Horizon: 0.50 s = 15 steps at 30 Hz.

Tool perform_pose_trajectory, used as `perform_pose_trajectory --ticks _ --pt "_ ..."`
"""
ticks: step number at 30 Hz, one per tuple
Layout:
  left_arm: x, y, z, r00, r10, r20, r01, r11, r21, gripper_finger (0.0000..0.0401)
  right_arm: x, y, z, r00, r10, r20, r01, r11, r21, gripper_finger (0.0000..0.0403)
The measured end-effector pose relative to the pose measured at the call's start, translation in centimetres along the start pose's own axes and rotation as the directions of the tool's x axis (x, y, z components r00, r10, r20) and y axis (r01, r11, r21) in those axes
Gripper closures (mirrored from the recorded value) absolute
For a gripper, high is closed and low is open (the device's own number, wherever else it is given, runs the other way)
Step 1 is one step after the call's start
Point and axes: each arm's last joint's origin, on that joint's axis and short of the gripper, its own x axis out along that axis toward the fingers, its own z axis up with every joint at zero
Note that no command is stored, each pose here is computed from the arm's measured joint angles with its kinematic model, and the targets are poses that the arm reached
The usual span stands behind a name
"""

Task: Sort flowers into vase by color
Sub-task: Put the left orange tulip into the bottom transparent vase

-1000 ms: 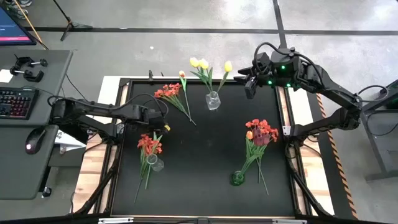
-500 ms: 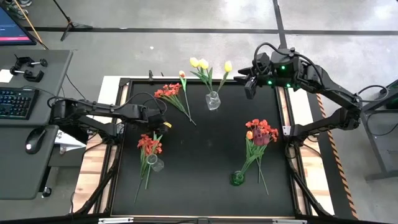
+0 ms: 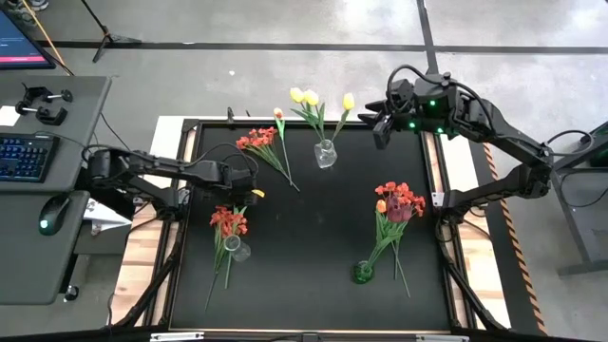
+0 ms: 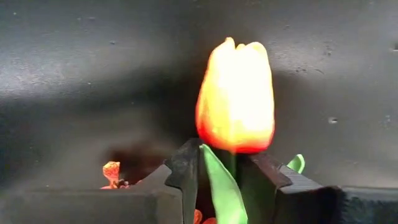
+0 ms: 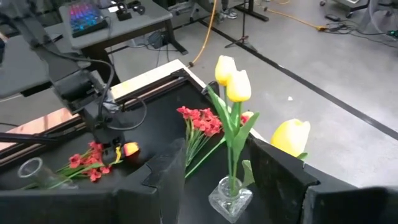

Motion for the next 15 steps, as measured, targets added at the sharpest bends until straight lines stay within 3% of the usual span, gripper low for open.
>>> perform_pose_trajectory --ticks 6,11,15 --pt "-0.3 0.1 -0.1 1.0 -0.001 0.009 0.001 1.0 0.028 0.0335 0.0 0.0 -0.2 1.0 -0.003 -0.016 0.003 1.0 -0.014 0.0234" --pt "-2.2 0.5 0.1 0.994 0.0 0.106 -0.003 0.999 0.036 0.0393 0.0 0.0 -0.2 1.0 -0.004 -0.021 0.004 1.0 -0.008 0.0234" --pt "-4.7 0.9 0.2 0.972 -0.07 0.226 0.064 0.997 0.033 0.0393 0.0 0.0 -0.2 1.0 -0.004 -0.02 0.004 1.0 0.005 0.0234"
